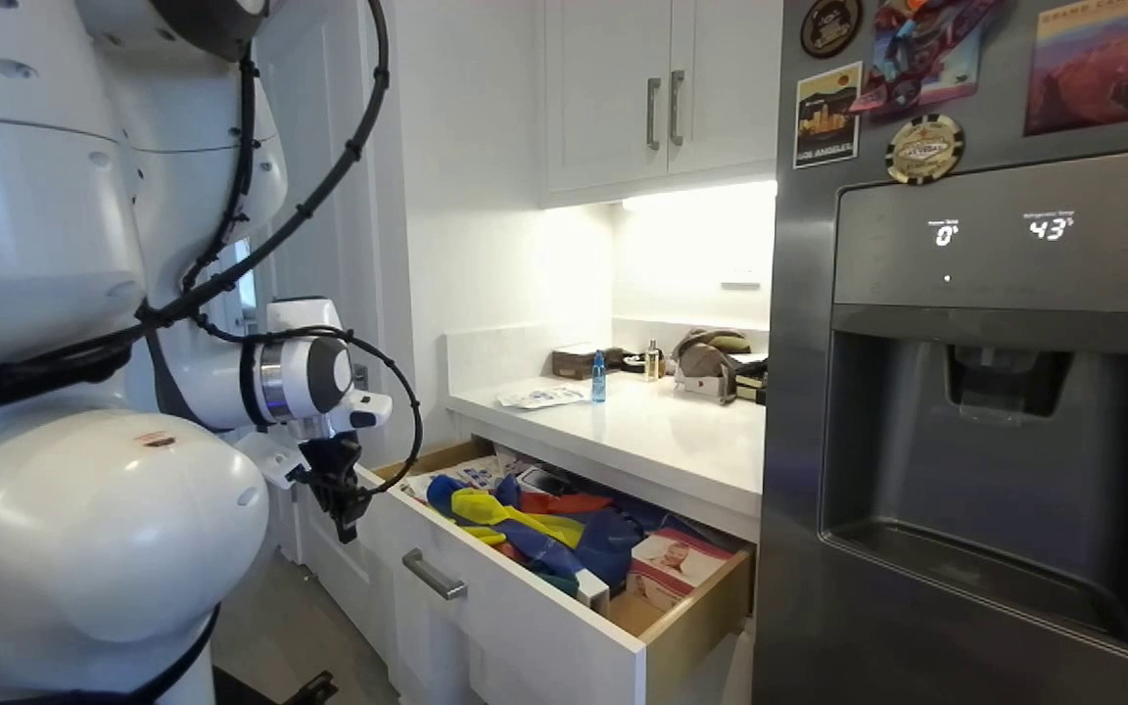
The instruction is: Close the open drawer
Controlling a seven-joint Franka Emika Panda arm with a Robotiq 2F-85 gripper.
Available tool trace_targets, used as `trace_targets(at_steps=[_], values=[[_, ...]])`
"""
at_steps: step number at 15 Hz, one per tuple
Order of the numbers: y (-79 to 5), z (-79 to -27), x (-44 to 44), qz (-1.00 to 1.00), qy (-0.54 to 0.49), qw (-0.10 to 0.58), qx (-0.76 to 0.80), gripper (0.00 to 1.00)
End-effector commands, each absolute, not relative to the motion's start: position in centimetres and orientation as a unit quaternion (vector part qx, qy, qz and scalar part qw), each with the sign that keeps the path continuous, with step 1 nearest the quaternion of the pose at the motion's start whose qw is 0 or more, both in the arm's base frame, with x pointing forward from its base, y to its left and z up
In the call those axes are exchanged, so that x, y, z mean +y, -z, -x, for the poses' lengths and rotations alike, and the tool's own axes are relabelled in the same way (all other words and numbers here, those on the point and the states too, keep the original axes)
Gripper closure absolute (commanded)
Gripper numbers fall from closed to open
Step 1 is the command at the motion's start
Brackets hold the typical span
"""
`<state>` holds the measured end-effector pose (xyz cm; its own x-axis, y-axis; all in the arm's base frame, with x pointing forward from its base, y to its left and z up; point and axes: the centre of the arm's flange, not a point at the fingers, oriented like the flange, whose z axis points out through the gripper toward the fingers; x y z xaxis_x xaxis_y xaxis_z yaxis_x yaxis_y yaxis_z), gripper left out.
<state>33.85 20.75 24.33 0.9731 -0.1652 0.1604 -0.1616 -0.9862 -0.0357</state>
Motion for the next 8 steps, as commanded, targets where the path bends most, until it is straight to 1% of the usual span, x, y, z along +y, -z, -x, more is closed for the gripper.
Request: trace_targets(at_steps=[1,8], values=[[-23.0,-33.5,21.3,0.99,0.124,0.002,0.067,0.98],[-21.5,-34.0,20.8,0.986,0.157,-0.03,0.046,1.0]])
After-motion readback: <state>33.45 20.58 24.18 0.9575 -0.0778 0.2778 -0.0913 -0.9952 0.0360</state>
